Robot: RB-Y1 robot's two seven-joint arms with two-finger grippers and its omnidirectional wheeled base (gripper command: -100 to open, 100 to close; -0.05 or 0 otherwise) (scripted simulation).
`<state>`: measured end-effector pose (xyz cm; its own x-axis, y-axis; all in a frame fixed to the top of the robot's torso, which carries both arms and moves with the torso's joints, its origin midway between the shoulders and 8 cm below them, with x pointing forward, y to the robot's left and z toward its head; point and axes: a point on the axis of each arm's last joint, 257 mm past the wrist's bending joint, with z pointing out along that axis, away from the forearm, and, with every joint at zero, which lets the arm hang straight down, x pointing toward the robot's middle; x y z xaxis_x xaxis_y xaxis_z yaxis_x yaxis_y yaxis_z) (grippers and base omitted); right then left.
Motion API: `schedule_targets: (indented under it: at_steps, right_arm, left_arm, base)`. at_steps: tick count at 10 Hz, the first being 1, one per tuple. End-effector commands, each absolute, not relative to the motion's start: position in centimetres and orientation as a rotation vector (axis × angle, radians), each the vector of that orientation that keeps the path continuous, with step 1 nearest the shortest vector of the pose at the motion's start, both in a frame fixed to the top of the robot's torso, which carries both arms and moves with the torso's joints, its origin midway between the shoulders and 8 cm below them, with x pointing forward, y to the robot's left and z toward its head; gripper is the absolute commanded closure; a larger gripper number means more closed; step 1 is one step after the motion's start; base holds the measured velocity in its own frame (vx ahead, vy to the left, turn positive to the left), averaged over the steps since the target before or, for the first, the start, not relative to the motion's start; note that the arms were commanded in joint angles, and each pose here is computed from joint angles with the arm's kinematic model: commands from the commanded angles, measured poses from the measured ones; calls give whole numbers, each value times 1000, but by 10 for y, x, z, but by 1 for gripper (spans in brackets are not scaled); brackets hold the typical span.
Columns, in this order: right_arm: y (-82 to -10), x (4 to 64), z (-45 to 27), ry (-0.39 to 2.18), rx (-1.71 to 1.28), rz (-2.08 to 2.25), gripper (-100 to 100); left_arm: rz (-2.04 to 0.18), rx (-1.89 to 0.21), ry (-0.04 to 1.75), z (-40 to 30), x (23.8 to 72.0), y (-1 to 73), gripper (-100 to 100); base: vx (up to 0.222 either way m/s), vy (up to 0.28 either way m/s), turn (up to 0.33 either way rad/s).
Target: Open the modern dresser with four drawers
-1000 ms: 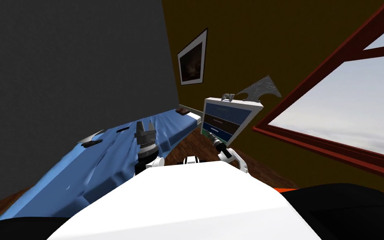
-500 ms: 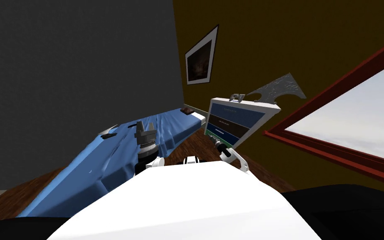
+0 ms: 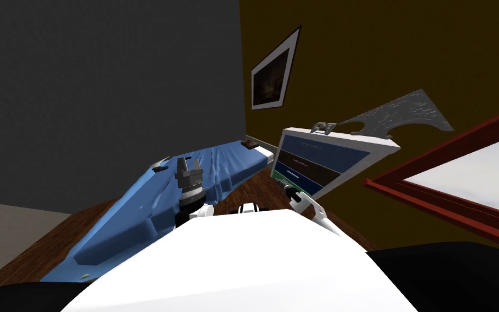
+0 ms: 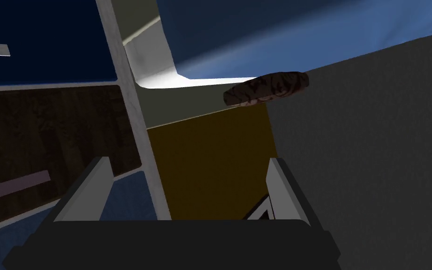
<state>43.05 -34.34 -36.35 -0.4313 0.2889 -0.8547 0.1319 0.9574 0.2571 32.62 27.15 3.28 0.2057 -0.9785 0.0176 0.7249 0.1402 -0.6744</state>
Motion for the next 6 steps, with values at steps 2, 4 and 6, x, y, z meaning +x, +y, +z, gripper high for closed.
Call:
schedule_targets:
  at_steps: [2,4,6]
  right_arm:
    - [-395,419,-388,2113,240,-5,-100]
    - [-428,414,-395,2155,197,-121,-100]
    - [-468,403,-403,2201,162,-253,-100]
  left_arm:
    - [-1303,-632,489,33,326,272,0]
    - [-1303,-632,490,33,326,272,0]
    - [-1303,-632,490,33,326,272,0]
  base:
    - [30,29,177]
    - [29,24,148]
    - [37,23,165]
